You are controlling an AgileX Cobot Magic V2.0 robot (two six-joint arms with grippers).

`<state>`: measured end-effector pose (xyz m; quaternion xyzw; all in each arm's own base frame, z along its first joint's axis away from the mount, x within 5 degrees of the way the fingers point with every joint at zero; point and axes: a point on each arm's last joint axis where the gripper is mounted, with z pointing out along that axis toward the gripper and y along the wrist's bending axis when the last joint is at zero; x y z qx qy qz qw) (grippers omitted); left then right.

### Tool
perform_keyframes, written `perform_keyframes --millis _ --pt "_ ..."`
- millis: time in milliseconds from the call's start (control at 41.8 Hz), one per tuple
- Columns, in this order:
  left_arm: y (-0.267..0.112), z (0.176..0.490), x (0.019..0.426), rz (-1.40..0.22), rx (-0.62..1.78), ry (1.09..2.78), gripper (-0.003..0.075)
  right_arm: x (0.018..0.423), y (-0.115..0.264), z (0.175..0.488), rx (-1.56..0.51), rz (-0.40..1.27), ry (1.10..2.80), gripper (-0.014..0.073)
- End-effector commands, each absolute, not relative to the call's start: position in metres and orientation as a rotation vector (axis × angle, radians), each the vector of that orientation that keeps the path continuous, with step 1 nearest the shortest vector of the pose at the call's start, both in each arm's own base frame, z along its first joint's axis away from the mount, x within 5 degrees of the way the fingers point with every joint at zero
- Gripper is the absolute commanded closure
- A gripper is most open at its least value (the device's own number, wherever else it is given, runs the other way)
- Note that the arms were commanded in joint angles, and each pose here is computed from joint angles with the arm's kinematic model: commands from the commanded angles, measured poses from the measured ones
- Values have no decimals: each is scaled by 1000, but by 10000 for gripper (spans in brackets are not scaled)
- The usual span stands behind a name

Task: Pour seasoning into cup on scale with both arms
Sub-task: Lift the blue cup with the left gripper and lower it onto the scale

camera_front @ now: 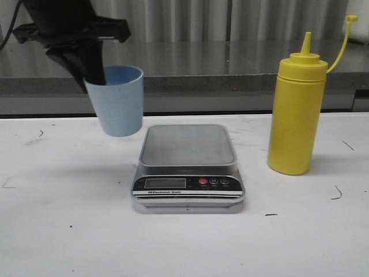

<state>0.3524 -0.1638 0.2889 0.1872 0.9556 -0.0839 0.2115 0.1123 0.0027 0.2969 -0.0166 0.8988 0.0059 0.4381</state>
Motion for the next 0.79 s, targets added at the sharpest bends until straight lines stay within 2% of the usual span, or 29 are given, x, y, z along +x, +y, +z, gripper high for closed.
perform_keyframes --millis 0,143,430,765 --pt "-179 327 346 -299 535 2518 740 117 1 310 -51 -9 2152 34" --pt "-202 327 354 -321 582 2501 740 117 1 310 -51 -9 2152 34" --pt "-239 305 372 -329 661 2531 740 117 1 310 -51 -9 2152 34" --pt "-243 299 378 -333 657 2520 739 117 1 310 -51 -9 2152 34"
